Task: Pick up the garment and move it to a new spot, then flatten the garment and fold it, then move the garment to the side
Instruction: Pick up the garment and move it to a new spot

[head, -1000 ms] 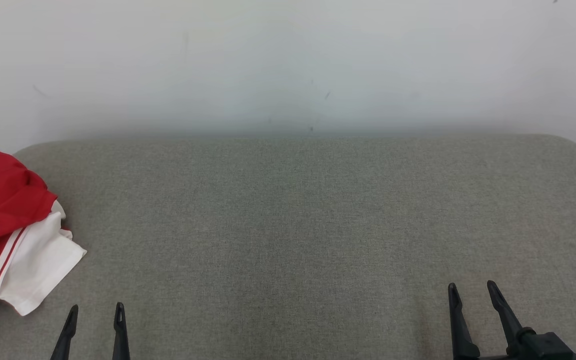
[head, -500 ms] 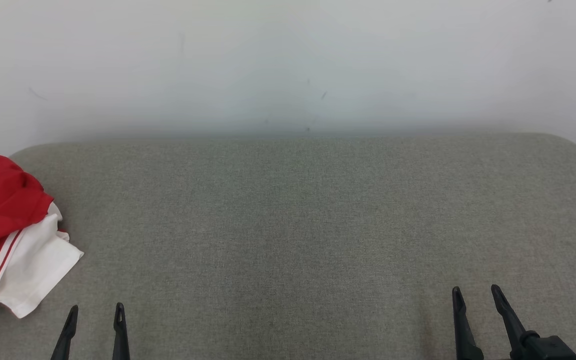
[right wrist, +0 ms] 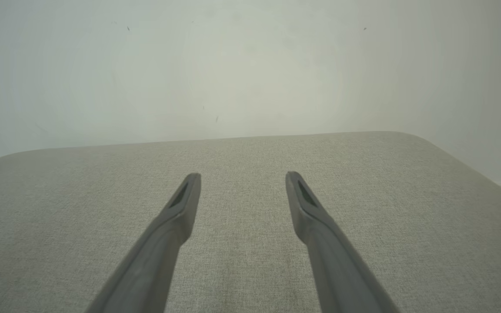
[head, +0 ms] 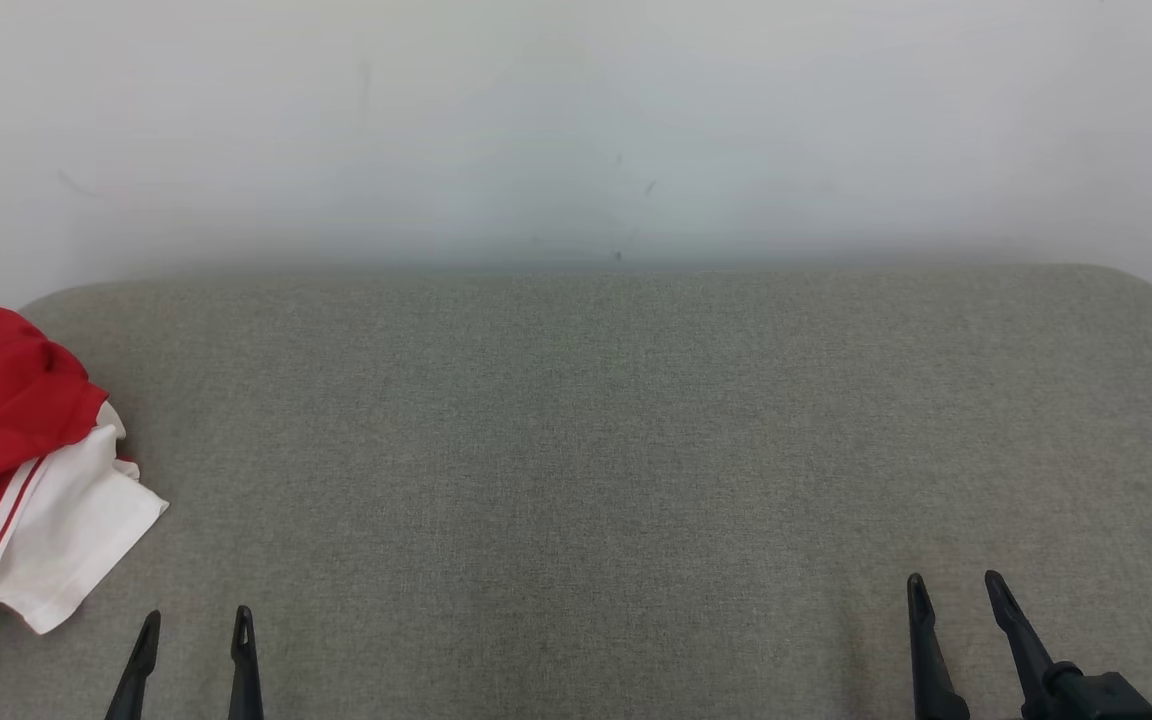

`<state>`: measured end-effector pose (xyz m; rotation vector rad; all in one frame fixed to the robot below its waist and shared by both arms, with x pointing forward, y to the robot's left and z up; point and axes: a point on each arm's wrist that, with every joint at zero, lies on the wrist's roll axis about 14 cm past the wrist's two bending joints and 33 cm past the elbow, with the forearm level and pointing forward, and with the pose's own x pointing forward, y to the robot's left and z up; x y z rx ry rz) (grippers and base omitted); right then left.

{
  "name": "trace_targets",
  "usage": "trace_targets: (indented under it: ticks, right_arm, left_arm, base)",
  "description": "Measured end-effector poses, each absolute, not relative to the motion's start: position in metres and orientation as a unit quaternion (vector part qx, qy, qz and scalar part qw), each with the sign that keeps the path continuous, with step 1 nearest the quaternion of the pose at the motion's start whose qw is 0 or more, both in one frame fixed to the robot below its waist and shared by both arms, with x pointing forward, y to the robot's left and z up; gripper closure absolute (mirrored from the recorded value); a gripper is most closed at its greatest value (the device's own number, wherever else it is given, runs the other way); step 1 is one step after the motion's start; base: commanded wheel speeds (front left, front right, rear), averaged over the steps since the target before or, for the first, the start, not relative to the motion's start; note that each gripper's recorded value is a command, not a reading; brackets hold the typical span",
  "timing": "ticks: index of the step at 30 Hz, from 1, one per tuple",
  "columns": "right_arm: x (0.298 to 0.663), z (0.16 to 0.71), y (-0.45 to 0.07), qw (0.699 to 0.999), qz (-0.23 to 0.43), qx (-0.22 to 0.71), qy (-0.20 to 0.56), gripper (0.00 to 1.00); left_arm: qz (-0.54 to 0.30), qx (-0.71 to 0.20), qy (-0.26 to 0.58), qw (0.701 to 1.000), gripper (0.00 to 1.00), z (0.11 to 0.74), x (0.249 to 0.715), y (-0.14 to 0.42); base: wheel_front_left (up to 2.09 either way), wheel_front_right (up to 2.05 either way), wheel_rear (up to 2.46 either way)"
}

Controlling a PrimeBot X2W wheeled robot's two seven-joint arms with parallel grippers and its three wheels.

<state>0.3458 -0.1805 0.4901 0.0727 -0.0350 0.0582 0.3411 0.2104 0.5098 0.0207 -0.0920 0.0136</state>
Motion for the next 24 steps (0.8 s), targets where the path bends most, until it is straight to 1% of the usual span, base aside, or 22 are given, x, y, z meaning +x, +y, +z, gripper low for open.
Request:
trace_targets:
  ticks: [13, 24]
  right_arm:
    - [0.353, 0.488, -0.168, 0.998, 0.048, 0.039, -0.014, 0.00]
    - [0.367, 0.486, -0.132, 0.994, 0.104, 0.040, -0.007, 0.00]
  left_arm:
    - [0.019, 0.018, -0.045, 0.999, 0.00, 0.510, 0.335, 0.220]
    - [0.078, 0.021, -0.044, 0.996, 0.00, 0.510, 0.313, 0.256]
  base:
    - [0.00, 0.00, 0.00]
    - [0.00, 0.00, 0.00]
